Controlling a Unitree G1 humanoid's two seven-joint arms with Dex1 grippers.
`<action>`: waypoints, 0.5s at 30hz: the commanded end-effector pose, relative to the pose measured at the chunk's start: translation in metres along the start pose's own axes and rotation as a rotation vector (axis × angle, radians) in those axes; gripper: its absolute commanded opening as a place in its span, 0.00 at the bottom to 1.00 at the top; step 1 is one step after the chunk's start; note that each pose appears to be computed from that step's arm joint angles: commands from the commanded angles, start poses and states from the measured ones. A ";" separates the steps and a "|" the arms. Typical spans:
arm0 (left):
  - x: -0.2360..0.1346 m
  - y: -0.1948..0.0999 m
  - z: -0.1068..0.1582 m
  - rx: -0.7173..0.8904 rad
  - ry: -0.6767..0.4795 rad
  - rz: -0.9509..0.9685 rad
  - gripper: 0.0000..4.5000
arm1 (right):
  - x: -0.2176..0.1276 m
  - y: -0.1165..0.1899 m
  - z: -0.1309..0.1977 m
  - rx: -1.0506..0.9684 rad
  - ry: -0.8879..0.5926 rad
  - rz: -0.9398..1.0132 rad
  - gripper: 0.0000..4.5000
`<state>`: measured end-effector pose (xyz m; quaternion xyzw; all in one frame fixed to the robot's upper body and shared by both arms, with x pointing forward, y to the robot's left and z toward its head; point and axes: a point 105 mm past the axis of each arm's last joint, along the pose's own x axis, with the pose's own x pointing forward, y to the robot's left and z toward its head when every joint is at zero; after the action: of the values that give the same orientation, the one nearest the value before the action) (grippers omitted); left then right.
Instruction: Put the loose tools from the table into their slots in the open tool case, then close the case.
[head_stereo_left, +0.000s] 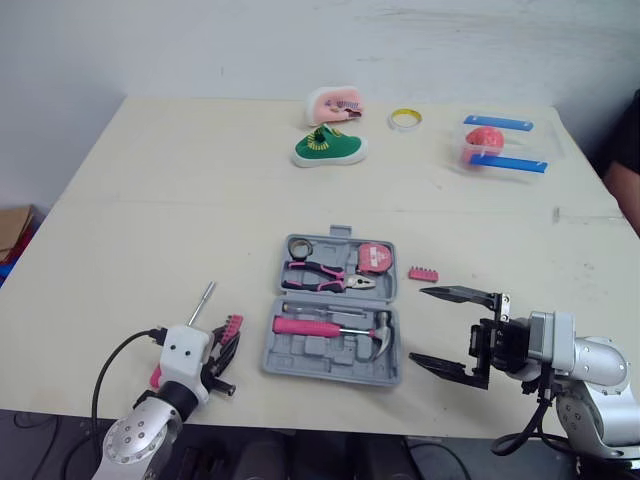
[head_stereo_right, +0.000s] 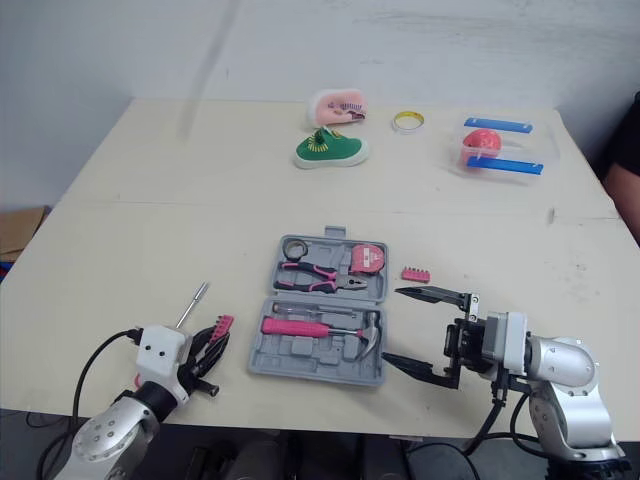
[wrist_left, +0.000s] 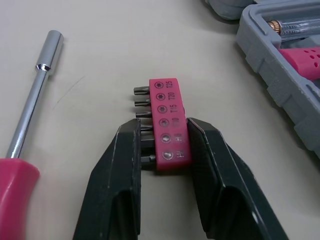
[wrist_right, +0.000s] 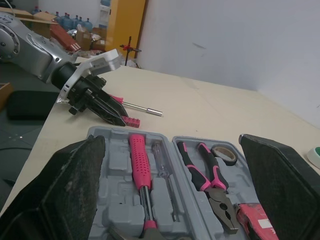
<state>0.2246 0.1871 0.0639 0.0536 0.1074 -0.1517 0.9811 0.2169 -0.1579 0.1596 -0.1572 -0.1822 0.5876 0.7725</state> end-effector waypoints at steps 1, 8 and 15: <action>-0.002 0.004 0.040 0.072 -0.188 -0.097 0.16 | -0.004 -0.002 0.006 -0.038 -0.003 -0.003 1.00; -0.008 -0.015 0.082 0.066 -0.291 -0.483 0.16 | -0.011 -0.005 0.006 -0.044 0.030 -0.005 1.00; -0.019 -0.025 0.077 0.457 0.033 -0.929 0.16 | -0.017 -0.008 0.008 -0.043 0.057 -0.017 1.00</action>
<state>0.2228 0.1604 0.1489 0.1885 0.0664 -0.5472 0.8128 0.2188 -0.1732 0.1620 -0.1835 -0.1639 0.5754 0.7800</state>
